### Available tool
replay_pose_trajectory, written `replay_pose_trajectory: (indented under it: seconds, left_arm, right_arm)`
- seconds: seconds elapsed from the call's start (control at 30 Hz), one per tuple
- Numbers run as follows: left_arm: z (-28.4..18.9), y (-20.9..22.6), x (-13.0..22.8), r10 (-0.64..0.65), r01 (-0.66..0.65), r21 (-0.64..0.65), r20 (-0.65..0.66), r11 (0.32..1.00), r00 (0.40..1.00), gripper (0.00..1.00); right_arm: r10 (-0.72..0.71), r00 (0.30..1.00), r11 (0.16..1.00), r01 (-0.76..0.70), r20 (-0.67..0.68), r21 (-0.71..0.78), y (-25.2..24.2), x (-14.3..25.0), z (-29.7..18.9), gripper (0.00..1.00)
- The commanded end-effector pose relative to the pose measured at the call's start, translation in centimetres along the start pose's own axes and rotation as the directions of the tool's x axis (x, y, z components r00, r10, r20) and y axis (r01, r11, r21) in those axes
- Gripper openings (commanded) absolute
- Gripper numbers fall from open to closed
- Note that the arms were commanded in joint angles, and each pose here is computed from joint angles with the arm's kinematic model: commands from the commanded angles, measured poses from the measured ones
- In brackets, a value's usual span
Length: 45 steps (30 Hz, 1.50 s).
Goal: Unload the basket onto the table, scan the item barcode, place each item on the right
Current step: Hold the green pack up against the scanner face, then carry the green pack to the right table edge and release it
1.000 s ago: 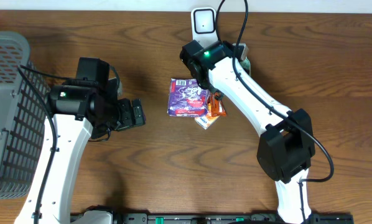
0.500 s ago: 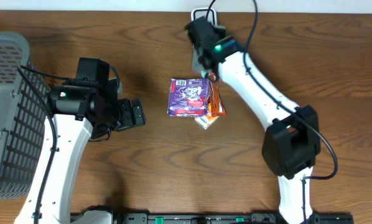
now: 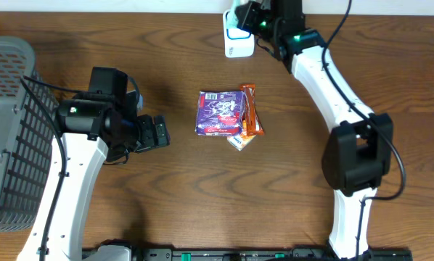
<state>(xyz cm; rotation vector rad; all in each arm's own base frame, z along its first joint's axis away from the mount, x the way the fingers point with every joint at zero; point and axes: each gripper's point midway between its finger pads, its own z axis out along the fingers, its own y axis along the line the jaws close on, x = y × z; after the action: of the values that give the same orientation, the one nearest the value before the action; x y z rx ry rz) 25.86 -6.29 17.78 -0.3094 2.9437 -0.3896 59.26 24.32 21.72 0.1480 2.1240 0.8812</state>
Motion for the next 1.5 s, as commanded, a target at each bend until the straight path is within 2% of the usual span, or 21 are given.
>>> replay_pose_trajectory:
  seconds: [0.0, 0.1, 0.2, 0.37, 0.6, 0.7, 0.77, 0.8, 0.83, 0.93, 1.07, 1.1, 1.13, 1.2, 1.23, 1.37, 1.47]
  left_arm:
    - [-0.1, 0.2, 0.0, 0.003, -0.003, -0.011, 0.002, 1.000, 1.000, 0.98]
    - [-0.1, 0.2, 0.0, 0.003, -0.003, -0.011, 0.002, 1.000, 1.000, 0.98]
    - [-0.1, 0.2, 0.0, 0.003, -0.003, -0.011, 0.002, 1.000, 1.000, 0.98]
    - [-0.1, 0.2, 0.0, 0.003, -0.003, -0.011, 0.002, 1.000, 1.000, 0.98]
    - [-0.1, 0.2, 0.0, 0.003, -0.003, -0.011, 0.002, 1.000, 1.000, 0.98]
    - [-0.1, 0.2, 0.0, 0.003, -0.003, -0.011, 0.002, 1.000, 1.000, 0.98]
    - [-0.1, 0.2, 0.0, 0.003, -0.003, -0.011, 0.002, 1.000, 1.000, 0.98]
    - [-0.1, 0.2, 0.0, 0.004, -0.003, -0.011, 0.002, 1.000, 1.000, 0.98]
    - [-0.1, 0.2, 0.0, 0.003, -0.003, -0.011, 0.002, 1.000, 1.000, 0.98]
    - [-0.1, 0.2, 0.0, 0.003, -0.003, -0.011, 0.002, 1.000, 1.000, 0.98]
    - [-0.1, 0.2, 0.0, 0.003, -0.003, -0.011, 0.002, 1.000, 1.000, 0.98]
    - [-0.1, 0.2, 0.0, 0.004, -0.003, -0.011, 0.002, 1.000, 1.000, 0.98]
    - [-0.1, 0.2, 0.0, 0.003, -0.003, -0.011, 0.002, 1.000, 1.000, 0.98]
    - [-0.1, 0.2, 0.0, 0.003, -0.003, -0.011, 0.002, 1.000, 1.000, 0.98]
    - [-0.1, 0.2, 0.0, 0.003, -0.003, -0.011, 0.002, 1.000, 1.000, 0.98]
    - [-0.1, 0.2, 0.0, 0.003, -0.003, -0.011, 0.002, 1.000, 1.000, 0.98]
    - [-0.1, 0.2, 0.0, 0.003, -0.003, -0.011, 0.002, 1.000, 1.000, 0.98]
  right_arm:
    - [0.029, 0.995, 0.989, -0.042, -0.096, -0.140, -0.2, 3.1, 3.1, 0.01]
    - [0.147, 0.983, 0.979, -0.160, -0.109, -0.125, -2.4, 3.8, 4.7, 0.02]
    - [0.194, 0.974, 0.973, -0.206, -0.113, -0.106, -4.6, 4.0, 5.5, 0.01]
    - [0.079, 0.991, 0.983, -0.095, -0.108, -0.154, -5.4, 2.6, 4.3, 0.01]
    - [0.060, 0.997, 0.992, -0.065, -0.045, -0.105, -7.1, -2.6, -0.6, 0.01]
    - [0.095, 0.995, 0.988, -0.094, -0.008, 0.122, -12.9, -5.3, -5.4, 0.01]
    - [0.133, 0.991, 0.939, -0.129, 0.009, 0.319, -17.9, -5.8, -9.0, 0.01]
    - [0.166, 0.986, 0.879, -0.154, 0.013, 0.452, -21.7, -5.7, -12.0, 0.01]
    - [0.189, 0.982, 0.840, -0.168, 0.012, 0.516, -23.9, -5.5, -13.9, 0.01]
    - [0.259, 0.966, 0.750, -0.195, -0.009, 0.632, -29.4, -4.5, -18.9, 0.01]
    - [0.299, 0.954, 0.690, -0.207, -0.013, 0.694, -34.5, -4.2, -24.1, 0.01]
    - [0.304, 0.952, 0.679, -0.211, -0.008, 0.704, -35.4, -4.2, -25.1, 0.05]
    - [0.318, 0.948, 0.662, -0.228, 0.008, 0.714, -36.5, -4.2, -26.3, 0.15]
    - [0.345, 0.938, 0.634, -0.262, 0.038, 0.727, -38.0, -4.1, -28.1, 0.69]
    - [0.358, 0.933, 0.622, -0.278, 0.050, 0.732, -38.6, -4.1, -28.9, 0.77]
    - [0.395, 0.917, 0.601, -0.306, 0.058, 0.738, -39.4, -3.4, -30.3, 0.80]
    - [0.381, 0.924, 0.652, -0.271, 0.002, 0.708, -38.6, -3.1, -29.5, 0.81]
